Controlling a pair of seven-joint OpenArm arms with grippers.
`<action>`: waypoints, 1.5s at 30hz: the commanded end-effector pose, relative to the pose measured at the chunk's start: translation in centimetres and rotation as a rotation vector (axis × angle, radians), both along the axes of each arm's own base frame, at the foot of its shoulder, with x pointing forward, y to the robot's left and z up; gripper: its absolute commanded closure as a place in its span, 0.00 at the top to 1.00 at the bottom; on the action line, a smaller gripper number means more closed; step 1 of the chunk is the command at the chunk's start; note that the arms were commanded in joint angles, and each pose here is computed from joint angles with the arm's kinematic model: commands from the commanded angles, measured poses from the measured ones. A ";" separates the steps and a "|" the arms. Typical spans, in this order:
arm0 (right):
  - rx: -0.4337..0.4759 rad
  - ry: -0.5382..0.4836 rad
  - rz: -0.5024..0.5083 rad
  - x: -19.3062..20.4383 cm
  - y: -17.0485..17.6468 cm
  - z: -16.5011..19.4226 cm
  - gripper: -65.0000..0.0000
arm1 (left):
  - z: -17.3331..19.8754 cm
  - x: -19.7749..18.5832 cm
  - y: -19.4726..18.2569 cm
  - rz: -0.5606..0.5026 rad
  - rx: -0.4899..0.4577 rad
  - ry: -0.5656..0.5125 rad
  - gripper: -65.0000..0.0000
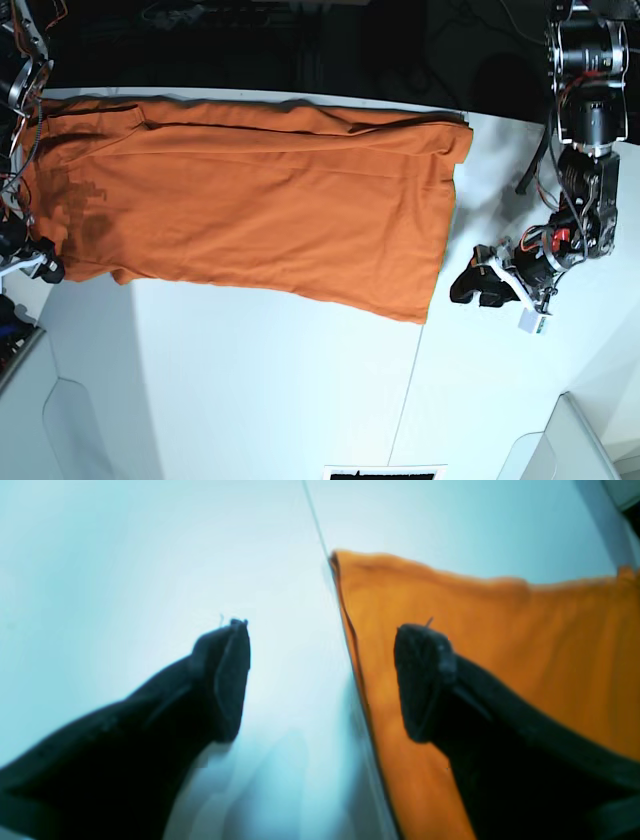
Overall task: Layout the t-shirt on the table in an organized manner, then fold the t-shirt properly
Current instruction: 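Grasp the shirt corner with the left gripper and fold it lengthwise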
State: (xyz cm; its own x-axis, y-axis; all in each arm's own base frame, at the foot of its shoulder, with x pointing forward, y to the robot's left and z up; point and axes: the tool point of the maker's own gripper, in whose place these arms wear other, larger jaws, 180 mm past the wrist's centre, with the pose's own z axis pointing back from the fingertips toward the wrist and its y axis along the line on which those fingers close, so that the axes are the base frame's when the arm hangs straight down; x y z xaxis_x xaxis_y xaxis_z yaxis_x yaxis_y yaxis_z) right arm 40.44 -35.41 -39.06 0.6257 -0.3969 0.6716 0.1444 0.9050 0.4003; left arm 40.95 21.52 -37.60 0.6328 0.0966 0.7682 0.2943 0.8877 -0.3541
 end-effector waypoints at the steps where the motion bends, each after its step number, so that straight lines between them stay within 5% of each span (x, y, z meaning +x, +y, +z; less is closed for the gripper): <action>1: -0.010 -0.065 -0.002 1.5 -0.6 2.3 0.39 | 1.7 1.8 0.1 0.016 -0.032 -0.050 0.72; 14: 0.026 -0.034 0.030 1.5 1.6 1.1 0.39 | -2.1 4.0 -5.1 0.022 -0.081 0.015 0.72; 20: 0.035 0.000 0.048 1.1 2.1 0.6 0.39 | -3.6 3.8 -6.9 0.005 -0.021 0.050 0.72; 22: 0.035 -0.001 0.048 1.1 2.1 0.6 0.39 | -3.8 3.9 -6.6 0.025 -0.007 0.054 0.63; 26: 0.035 0.001 0.048 1.1 2.1 0.6 0.37 | -4.2 3.6 -6.4 -0.002 0.037 0.063 0.23; 29: 0.036 0.007 0.051 1.1 2.2 0.5 0.17 | -4.2 3.3 -6.6 -0.039 0.045 0.062 0.00; 31: 0.036 0.011 0.054 1.0 2.2 0.5 0.00 | -4.2 3.0 -6.7 -0.067 0.049 0.071 0.00; 45: -0.051 -0.032 0.181 0.5 3.3 4.9 0.00 | 3.4 1.1 -6.1 -0.200 -0.152 0.162 0.00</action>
State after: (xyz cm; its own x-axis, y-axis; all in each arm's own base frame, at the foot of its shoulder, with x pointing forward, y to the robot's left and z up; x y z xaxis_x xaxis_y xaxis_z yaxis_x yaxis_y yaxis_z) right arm 39.84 -31.10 -36.35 0.7050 -0.2491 0.6640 -0.0204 0.9288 0.3701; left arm 40.87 14.87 -35.93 0.7995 0.0564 0.5980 0.3628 0.7481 -0.5556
